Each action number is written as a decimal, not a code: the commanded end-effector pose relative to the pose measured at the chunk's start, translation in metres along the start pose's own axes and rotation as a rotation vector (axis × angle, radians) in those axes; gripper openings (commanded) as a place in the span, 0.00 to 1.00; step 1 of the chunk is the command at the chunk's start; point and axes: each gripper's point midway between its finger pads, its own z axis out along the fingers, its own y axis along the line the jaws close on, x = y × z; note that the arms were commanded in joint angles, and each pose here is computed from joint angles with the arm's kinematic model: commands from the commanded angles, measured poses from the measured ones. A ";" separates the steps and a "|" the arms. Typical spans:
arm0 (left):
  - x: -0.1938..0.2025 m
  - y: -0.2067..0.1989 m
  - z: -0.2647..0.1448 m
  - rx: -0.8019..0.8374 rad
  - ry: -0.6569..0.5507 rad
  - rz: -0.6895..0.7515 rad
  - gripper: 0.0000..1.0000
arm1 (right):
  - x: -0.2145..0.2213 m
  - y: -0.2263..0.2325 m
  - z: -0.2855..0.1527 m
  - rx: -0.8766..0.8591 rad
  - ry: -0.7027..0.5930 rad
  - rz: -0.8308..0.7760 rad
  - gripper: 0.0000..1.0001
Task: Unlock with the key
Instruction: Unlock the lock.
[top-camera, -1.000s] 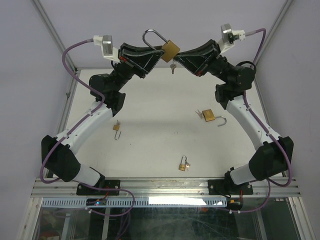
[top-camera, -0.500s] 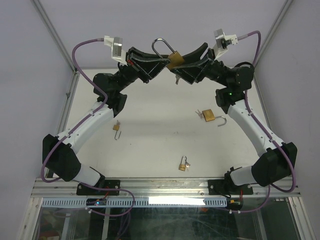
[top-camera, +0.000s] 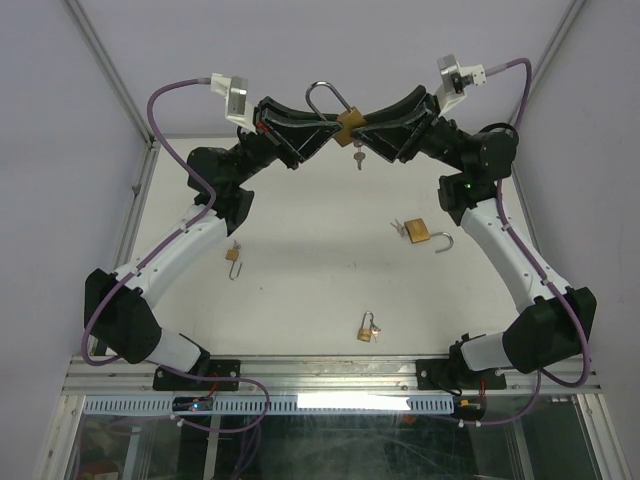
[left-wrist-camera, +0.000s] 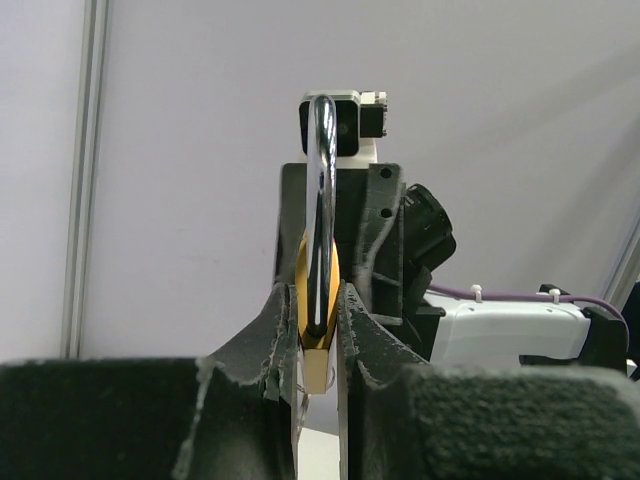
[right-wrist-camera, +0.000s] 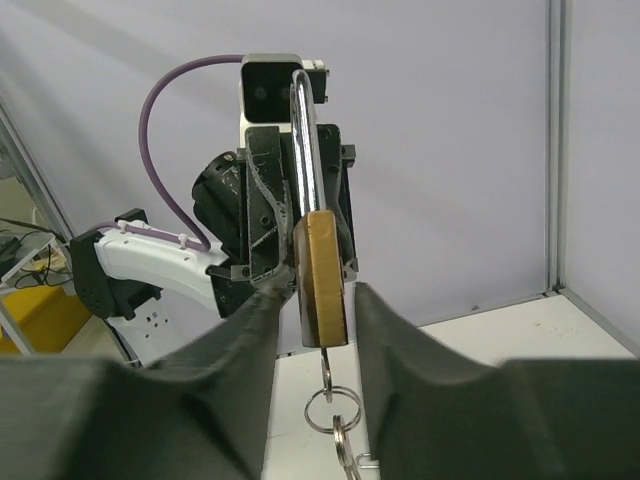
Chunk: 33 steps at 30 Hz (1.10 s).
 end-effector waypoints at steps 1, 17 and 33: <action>-0.049 -0.040 0.002 0.089 -0.110 0.115 0.00 | -0.019 0.026 0.000 -0.054 -0.016 -0.023 0.27; -0.027 -0.042 0.008 0.076 -0.093 0.014 0.39 | -0.051 0.041 0.017 -0.108 -0.168 -0.068 0.00; -0.064 -0.040 0.010 0.070 -0.197 0.129 0.00 | -0.029 0.026 0.005 -0.047 -0.130 -0.014 0.55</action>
